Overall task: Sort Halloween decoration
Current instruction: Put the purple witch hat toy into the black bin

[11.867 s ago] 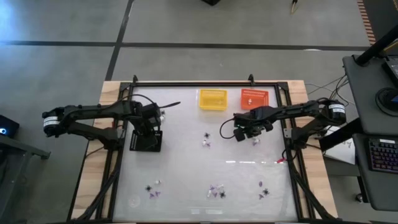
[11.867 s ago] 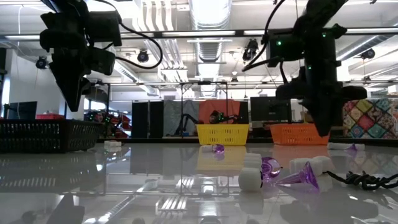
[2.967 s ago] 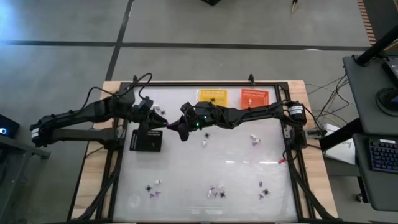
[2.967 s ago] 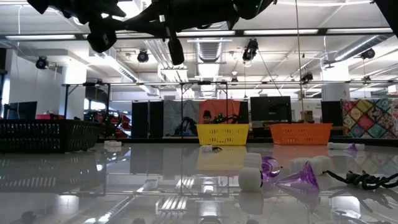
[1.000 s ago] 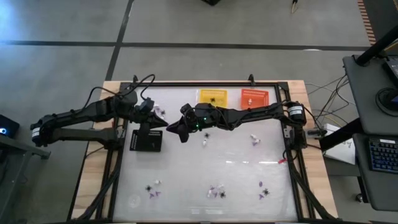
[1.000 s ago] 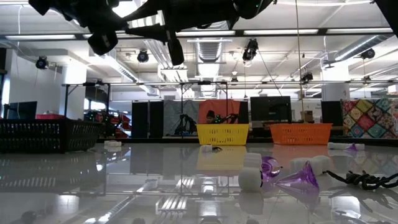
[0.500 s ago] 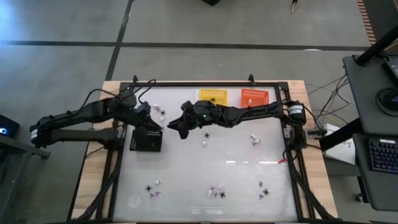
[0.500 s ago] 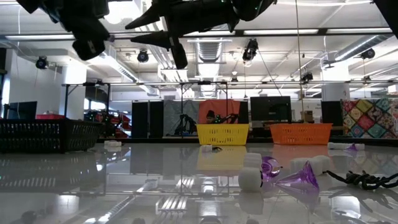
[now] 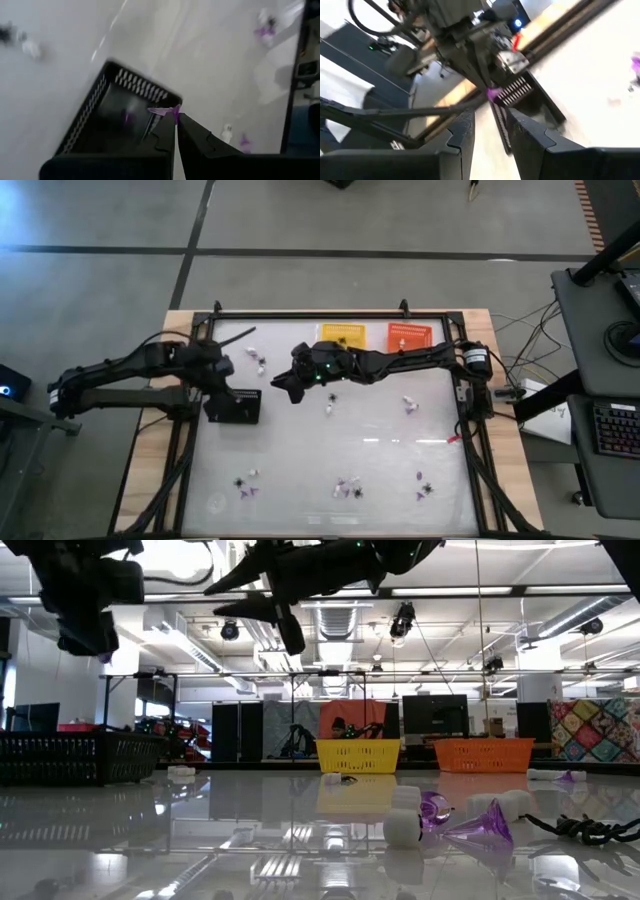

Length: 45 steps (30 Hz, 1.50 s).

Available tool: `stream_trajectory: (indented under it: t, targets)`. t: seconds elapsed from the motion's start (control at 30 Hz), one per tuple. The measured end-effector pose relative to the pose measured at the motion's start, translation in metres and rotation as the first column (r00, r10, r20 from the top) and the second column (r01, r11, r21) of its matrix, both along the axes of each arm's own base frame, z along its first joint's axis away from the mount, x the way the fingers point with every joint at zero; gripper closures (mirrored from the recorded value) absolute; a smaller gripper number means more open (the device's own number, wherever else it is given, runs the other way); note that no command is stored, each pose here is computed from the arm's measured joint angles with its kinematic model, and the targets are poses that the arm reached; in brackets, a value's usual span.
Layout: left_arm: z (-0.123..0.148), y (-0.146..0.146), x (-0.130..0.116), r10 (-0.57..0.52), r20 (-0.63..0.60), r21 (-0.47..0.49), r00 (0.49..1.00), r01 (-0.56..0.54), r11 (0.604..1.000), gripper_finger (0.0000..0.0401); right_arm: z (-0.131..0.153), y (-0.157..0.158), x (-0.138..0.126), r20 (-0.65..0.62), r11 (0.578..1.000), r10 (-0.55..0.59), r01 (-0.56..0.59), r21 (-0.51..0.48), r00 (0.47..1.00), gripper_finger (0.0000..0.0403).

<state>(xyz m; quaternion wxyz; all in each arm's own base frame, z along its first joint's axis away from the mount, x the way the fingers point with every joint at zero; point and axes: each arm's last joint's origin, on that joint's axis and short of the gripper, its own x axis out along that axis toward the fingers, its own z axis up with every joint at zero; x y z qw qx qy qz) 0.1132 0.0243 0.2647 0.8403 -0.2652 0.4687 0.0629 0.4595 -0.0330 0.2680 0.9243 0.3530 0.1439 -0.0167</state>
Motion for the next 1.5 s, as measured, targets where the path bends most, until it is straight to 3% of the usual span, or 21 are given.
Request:
stream_trajectory:
  t: [0.1,0.37,0.7,1.5]
  targets:
    - [-0.003,0.000,-0.001,0.009,-0.049,-0.013,0.999,-0.010,1.000,0.0401,-0.007,-0.002,-0.003,-0.080,1.000,0.002,-0.001,0.009,0.997,0.0298]
    - [-0.019,0.004,0.001,0.077,-0.145,0.078,0.986,-0.066,0.995,0.0401,-0.027,-0.004,-0.013,-0.303,0.999,-0.003,0.016,0.042,0.953,0.0298]
    - [-0.045,0.004,0.002,0.078,-0.196,0.058,0.977,-0.068,0.996,0.0401,-0.027,-0.004,-0.013,-0.312,0.997,-0.012,0.037,0.073,0.950,0.0298]
    - [-0.048,0.007,0.011,0.080,-0.212,0.043,0.974,-0.073,0.996,0.0401,-0.031,-0.012,-0.017,-0.365,0.994,-0.031,0.066,0.082,0.931,0.0298]
